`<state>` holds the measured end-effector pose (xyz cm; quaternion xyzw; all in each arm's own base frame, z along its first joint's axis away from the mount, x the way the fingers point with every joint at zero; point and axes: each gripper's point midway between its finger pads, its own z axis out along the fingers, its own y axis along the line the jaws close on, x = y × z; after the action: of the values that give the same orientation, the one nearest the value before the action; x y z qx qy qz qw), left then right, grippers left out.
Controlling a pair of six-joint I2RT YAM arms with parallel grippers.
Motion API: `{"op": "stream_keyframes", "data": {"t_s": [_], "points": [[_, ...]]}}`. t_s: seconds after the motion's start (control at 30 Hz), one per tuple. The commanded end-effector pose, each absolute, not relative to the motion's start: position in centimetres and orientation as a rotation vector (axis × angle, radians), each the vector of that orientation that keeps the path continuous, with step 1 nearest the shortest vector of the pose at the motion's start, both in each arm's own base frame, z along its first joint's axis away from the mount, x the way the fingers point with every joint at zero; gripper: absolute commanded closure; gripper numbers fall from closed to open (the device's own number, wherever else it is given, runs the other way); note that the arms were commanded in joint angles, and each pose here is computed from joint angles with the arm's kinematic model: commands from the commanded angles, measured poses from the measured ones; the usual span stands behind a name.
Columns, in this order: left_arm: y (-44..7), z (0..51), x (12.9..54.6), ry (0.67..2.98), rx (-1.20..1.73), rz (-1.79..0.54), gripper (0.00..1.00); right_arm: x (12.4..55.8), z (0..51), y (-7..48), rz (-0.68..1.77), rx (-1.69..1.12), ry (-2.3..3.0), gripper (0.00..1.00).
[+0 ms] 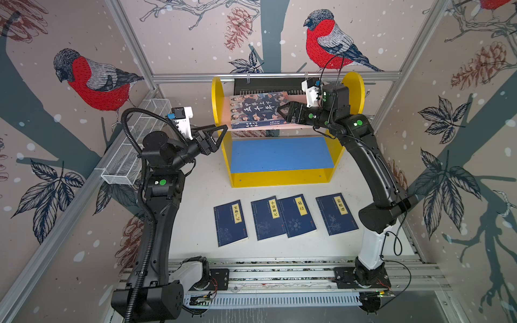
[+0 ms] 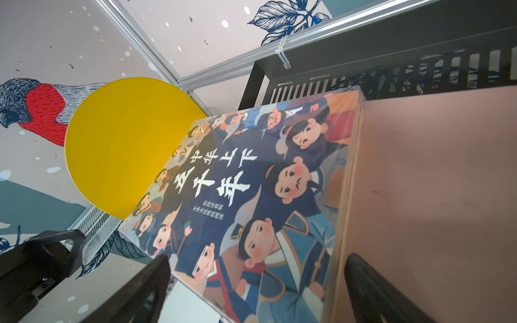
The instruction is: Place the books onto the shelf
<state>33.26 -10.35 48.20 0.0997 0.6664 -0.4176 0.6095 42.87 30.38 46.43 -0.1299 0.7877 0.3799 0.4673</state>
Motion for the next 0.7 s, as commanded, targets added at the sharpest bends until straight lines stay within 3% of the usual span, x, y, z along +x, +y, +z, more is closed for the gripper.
{"op": "stream_keyframes", "data": {"t_s": [0.0, 0.43, 0.67], "points": [[-10.0, 48.7, 33.1, 1.520, 0.268, -0.877, 0.20, 42.5, 46.8, 30.8, 0.943, -0.367, 1.912, 0.03], [-8.7, 49.5, 33.0, 1.505, 0.329, -0.634, 0.21, 41.9, 46.2, 32.7, 1.006, -0.458, 1.903, 0.04], [-8.4, 50.5, 33.0, 1.490, 0.325, -0.611, 0.21, 43.6, 45.6, 30.9, 0.885, -0.386, 1.921, 0.03]]}}
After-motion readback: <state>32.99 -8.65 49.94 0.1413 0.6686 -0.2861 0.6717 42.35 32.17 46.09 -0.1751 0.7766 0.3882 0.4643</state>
